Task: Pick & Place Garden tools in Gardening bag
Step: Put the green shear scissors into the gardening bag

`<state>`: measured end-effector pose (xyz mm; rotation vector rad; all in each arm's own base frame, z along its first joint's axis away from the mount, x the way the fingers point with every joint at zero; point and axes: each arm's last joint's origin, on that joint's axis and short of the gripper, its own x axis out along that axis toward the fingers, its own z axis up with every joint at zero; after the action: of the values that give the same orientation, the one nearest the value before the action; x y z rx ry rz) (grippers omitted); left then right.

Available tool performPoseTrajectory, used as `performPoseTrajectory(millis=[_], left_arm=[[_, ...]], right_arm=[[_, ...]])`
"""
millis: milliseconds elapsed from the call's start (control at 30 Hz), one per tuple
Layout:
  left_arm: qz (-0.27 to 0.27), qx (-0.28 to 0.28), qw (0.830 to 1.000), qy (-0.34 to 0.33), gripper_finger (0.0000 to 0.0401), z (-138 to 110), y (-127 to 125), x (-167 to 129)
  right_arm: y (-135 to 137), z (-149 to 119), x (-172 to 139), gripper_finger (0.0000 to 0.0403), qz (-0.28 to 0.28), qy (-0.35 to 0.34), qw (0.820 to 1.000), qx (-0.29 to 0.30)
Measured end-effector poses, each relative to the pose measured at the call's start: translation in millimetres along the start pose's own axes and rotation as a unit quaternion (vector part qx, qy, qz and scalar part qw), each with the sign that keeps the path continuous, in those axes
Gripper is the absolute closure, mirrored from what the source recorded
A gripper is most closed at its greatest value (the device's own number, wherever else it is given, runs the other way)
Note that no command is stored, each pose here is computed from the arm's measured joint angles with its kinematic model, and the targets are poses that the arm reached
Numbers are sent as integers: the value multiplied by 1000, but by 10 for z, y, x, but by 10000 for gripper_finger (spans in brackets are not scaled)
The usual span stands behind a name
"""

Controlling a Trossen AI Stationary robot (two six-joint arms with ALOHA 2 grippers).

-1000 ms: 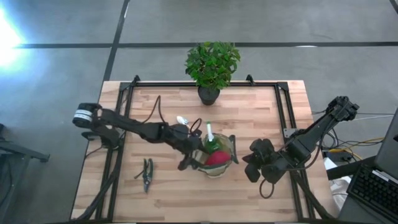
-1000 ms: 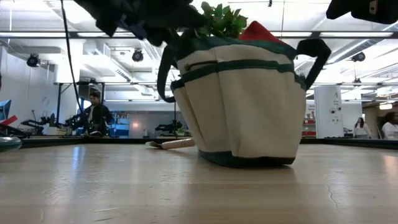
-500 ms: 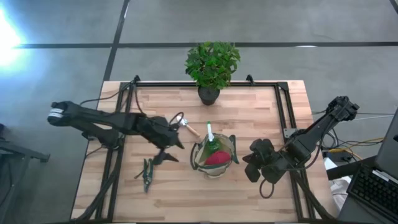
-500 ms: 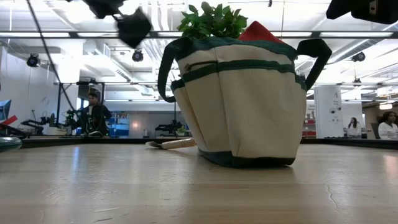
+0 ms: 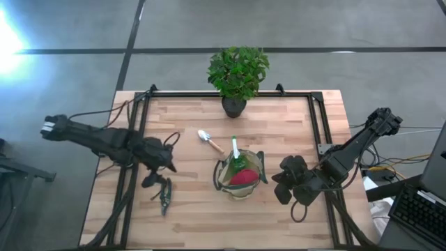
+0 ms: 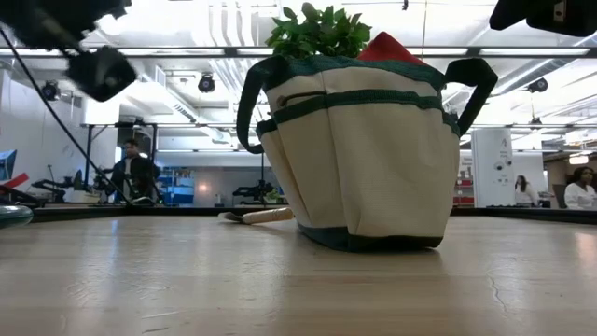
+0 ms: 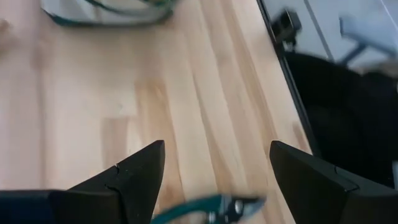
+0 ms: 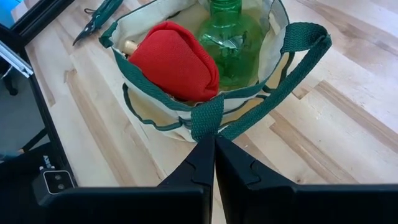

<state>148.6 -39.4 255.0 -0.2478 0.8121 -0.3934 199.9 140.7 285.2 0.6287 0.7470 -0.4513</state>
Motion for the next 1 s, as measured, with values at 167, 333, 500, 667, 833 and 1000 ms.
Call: performPoseTrajectory(millis=[167, 333, 500, 667, 833, 1000], left_arm=[[-6, -57, 998, 33, 110, -205, 3, 119], [13, -147, 987, 60, 110, -380, 86, 249], [16, -185, 978, 94, 110, -571, 159, 352], [24, -252, 963, 94, 110, -652, 197, 409], [22, -283, 956, 71, 110, -655, 214, 452], [32, -303, 950, 70, 110, -705, 242, 482]], right_arm=[[0, 0, 0, 394, 0, 0, 1000, 0], [1, 0, 0, 394, 0, 0, 1000, 8], [2, 1, 0, 394, 1, 0, 1000, 12], [1, 1, 0, 394, 1, -1, 1000, 9], [0, 3, 0, 394, -1, -4, 1000, 7], [0, 3, 0, 394, -1, -5, 1000, 6]])
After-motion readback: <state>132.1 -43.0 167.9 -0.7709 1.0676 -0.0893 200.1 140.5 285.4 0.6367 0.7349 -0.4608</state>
